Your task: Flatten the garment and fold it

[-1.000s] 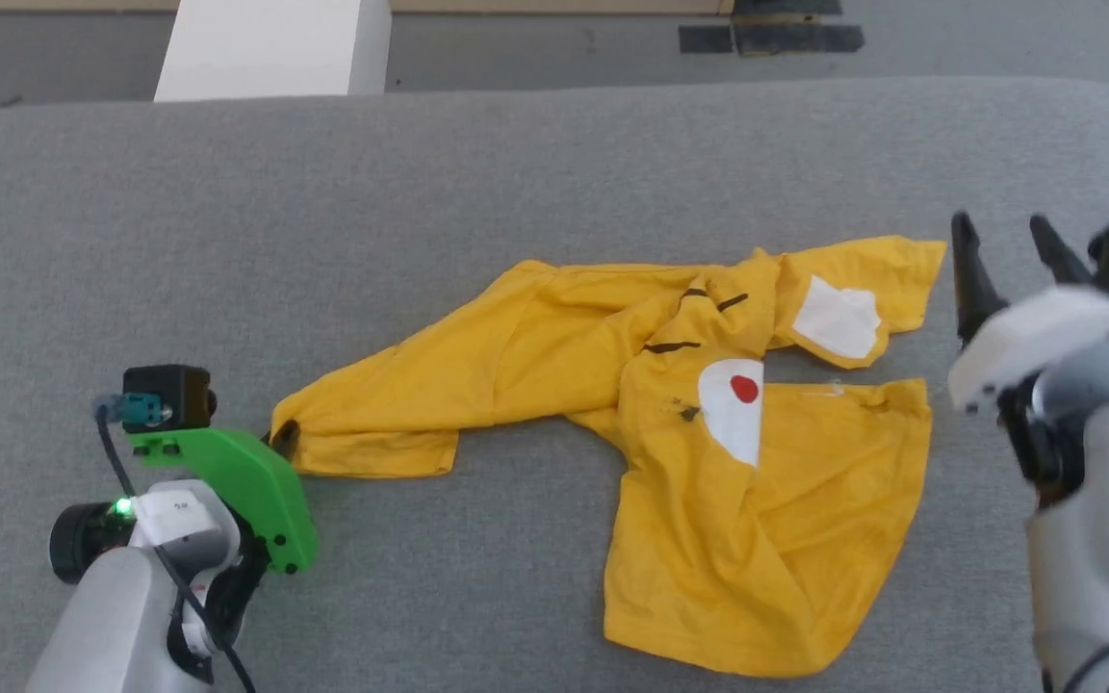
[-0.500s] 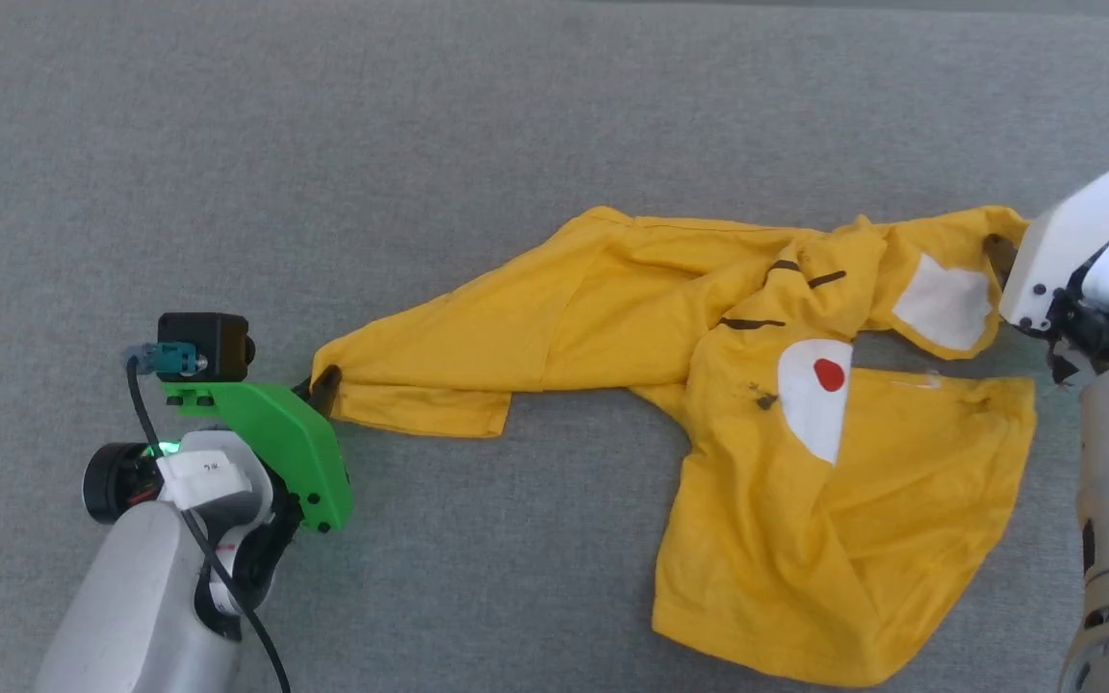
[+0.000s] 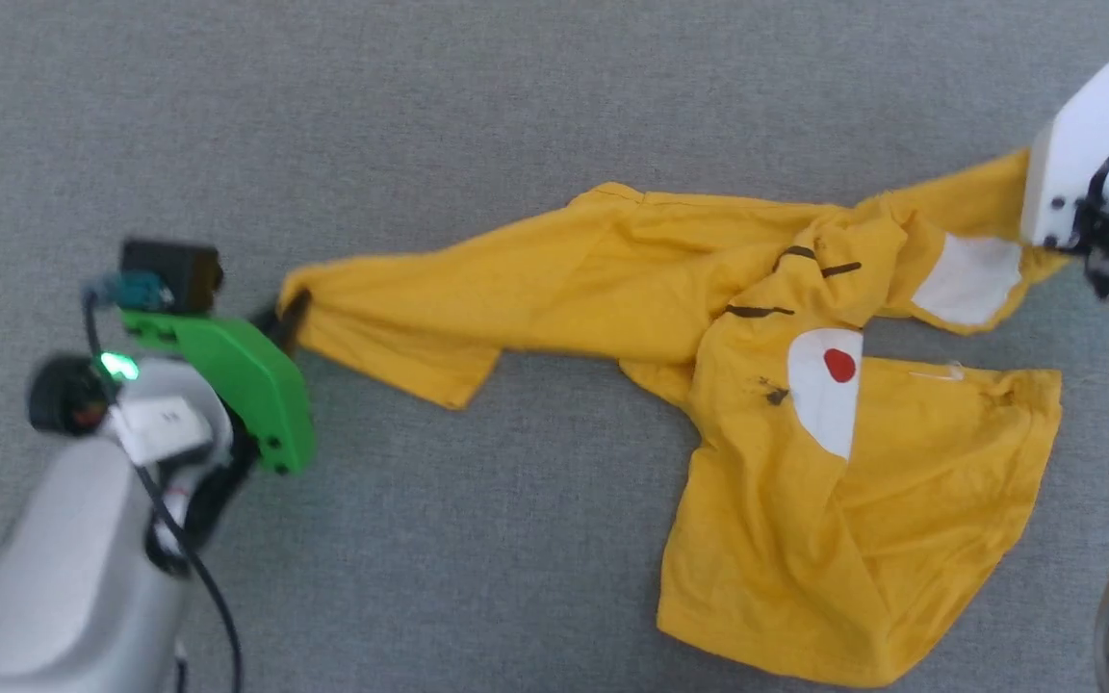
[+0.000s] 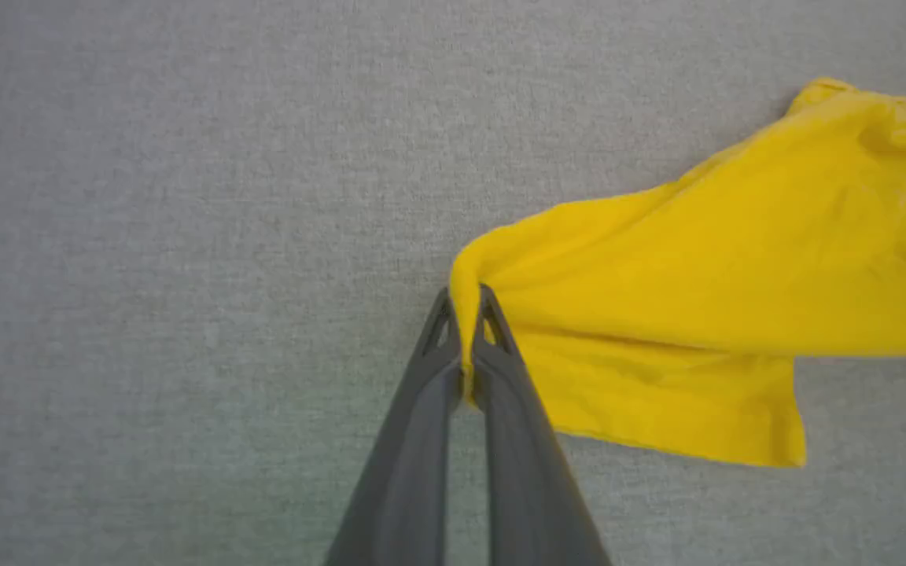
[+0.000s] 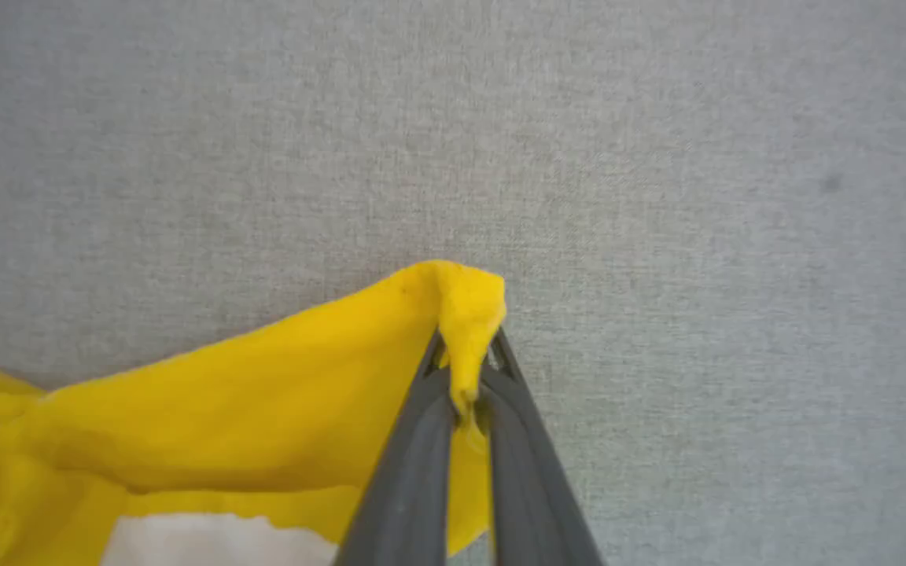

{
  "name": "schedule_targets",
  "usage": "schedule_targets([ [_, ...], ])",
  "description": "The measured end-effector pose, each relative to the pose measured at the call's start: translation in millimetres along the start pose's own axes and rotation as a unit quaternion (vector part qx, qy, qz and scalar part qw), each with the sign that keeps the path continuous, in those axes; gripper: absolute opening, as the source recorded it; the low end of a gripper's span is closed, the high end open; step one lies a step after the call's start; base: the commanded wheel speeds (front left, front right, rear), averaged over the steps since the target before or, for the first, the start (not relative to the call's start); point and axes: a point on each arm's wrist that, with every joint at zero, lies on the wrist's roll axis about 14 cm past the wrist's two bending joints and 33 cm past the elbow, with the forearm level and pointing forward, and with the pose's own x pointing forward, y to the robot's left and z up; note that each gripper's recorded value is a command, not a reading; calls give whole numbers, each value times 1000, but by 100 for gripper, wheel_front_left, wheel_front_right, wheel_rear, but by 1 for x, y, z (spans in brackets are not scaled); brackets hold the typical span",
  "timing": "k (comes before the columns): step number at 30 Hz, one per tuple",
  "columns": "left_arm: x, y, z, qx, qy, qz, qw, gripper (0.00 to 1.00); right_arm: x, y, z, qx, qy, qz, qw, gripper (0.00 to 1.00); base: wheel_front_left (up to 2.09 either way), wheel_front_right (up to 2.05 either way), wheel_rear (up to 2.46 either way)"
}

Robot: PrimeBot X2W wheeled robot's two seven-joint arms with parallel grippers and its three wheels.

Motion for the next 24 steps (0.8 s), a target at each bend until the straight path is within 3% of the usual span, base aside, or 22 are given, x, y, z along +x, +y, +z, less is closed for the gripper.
schedule_targets([
  [5, 3, 17, 79, 78, -82, 20, 993, 0, -34, -9, 83, -16, -142, -8, 990, 0, 0, 0, 0],
  [7, 2, 28, 121, 114, -123, 43, 985, 0, -55, -10, 124, -18, -210, -9, 977, 0, 0, 0, 0],
  [12, -1, 30, 215, 134, -244, 74, 958, 0, -99, 2, 196, -43, -329, -6, 943, 0, 0, 0, 0],
  [18, -14, 36, 307, 138, -371, 118, 911, 0, -161, 6, 263, -74, -457, -26, 886, 0, 0, 0, 0],
  [24, -47, 38, 383, 107, -507, 148, 843, 0, -232, -5, 313, -61, -583, -50, 808, 0, 0, 0, 0],
])
